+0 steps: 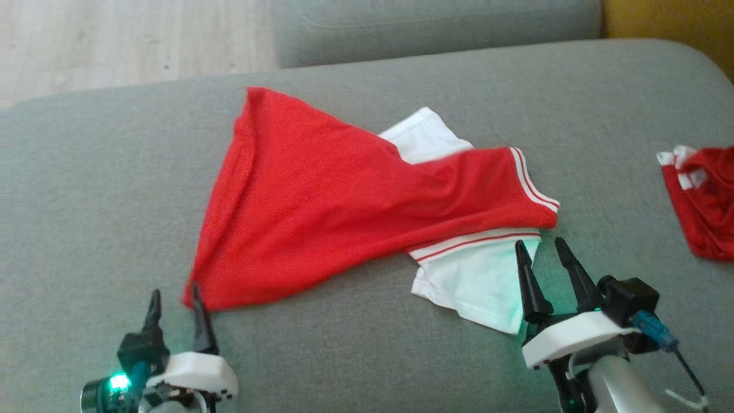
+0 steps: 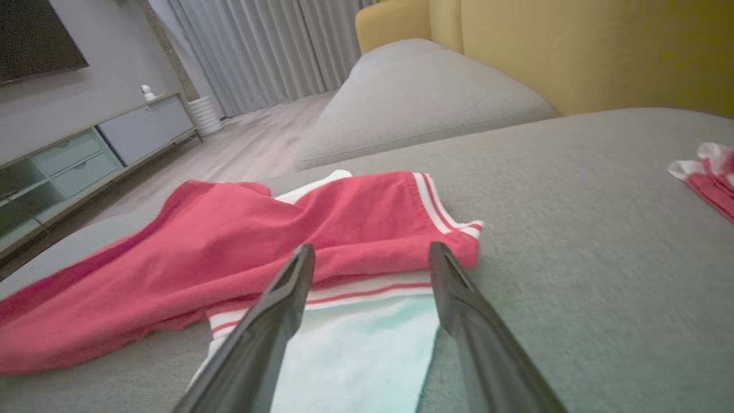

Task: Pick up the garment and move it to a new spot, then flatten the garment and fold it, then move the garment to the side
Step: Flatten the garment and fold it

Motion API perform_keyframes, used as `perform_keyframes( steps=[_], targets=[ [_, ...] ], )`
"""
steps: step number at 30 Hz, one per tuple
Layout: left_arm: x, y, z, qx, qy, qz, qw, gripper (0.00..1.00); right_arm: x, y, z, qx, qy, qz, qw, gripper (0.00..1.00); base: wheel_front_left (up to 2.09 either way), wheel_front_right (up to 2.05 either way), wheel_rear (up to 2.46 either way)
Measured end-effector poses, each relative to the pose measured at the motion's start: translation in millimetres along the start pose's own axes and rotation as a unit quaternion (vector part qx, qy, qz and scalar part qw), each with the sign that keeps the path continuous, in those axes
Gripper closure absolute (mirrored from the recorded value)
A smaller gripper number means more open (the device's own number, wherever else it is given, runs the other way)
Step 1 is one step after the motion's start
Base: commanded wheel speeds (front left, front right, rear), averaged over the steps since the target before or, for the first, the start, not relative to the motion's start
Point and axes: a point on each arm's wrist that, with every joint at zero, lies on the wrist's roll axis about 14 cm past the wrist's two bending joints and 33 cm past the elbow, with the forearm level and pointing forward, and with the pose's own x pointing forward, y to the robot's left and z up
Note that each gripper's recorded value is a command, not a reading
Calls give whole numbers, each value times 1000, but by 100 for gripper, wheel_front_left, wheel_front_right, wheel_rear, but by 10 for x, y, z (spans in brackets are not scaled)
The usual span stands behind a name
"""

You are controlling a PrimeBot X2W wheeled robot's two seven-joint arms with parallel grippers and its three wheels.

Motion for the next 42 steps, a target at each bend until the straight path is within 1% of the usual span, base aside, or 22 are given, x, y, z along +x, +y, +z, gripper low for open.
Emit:
perform_keyframes(
  steps=[3, 5, 8, 10, 13, 18, 22, 24, 32, 33, 34, 35, 36, 38, 42],
  targets=[
    [-75, -37, 166, 33, -33, -10, 999, 0, 10, 69, 60, -13, -8, 12, 1000, 0, 0, 0, 0],
    [-126, -98, 190, 51, -41, -22, 998, 0, 4, 83, 88, -19, -12, 14, 1000, 0, 0, 0, 0],
    [-212, -128, 63, 66, -26, -30, 997, 0, -22, 61, 95, -24, -13, 11, 1000, 0, 0, 0, 0],
    [-254, -121, -7, 70, -18, -31, 997, 0, -64, 31, 34, -28, -4, 7, 1000, 0, 0, 0, 0],
    [-264, -128, -30, 70, -14, -34, 997, 0, -147, -11, -157, -31, 25, 1, 999, 0, 0, 0, 0],
    [-275, -121, -74, 69, -7, -35, 997, 0, -280, -73, -573, -30, 94, -8, 995, 0, 0, 0, 0],
    [-299, -140, -137, 70, 2, -41, 997, 0, -358, -30, -821, -8, 134, -6, 991, 0, 0, 0, 0],
    [-305, -140, -160, 70, 5, -41, 997, 0, -367, -8, -893, -1, 147, -5, 989, 0, 0, 0, 0],
    [-317, -121, -222, 62, 16, -38, 997, 0, -234, 123, -931, 26, 157, 11, 987, 0, 0, 0, 0],
    [-317, -117, -230, 62, 17, -37, 997, 0, -228, 159, -947, 28, 160, 18, 987, 4, 0, 0, 0],
    [-315, -113, -236, 62, 18, -37, 997, 0, -217, 192, -957, 30, 161, 23, 986, 26, 0, 0, 0],
    [-312, -113, -239, 62, 19, -37, 997, 0, -204, 209, -961, 36, 163, 25, 986, 71, 0, 0, 0],
    [-308, -113, -241, 62, 19, -37, 997, 0, -192, 213, -966, 42, 165, 25, 985, 100, 0, 0, 0],
    [-296, -117, -239, 61, 19, -37, 997, 0, -168, 196, -971, 45, 168, 23, 985, 100, 0, 0, 0],
    [-254, -139, -221, 47, 19, -37, 998, 0, -124, 88, -918, 54, 157, 0, 986, 100, 0, 0, 0]
  ],
)
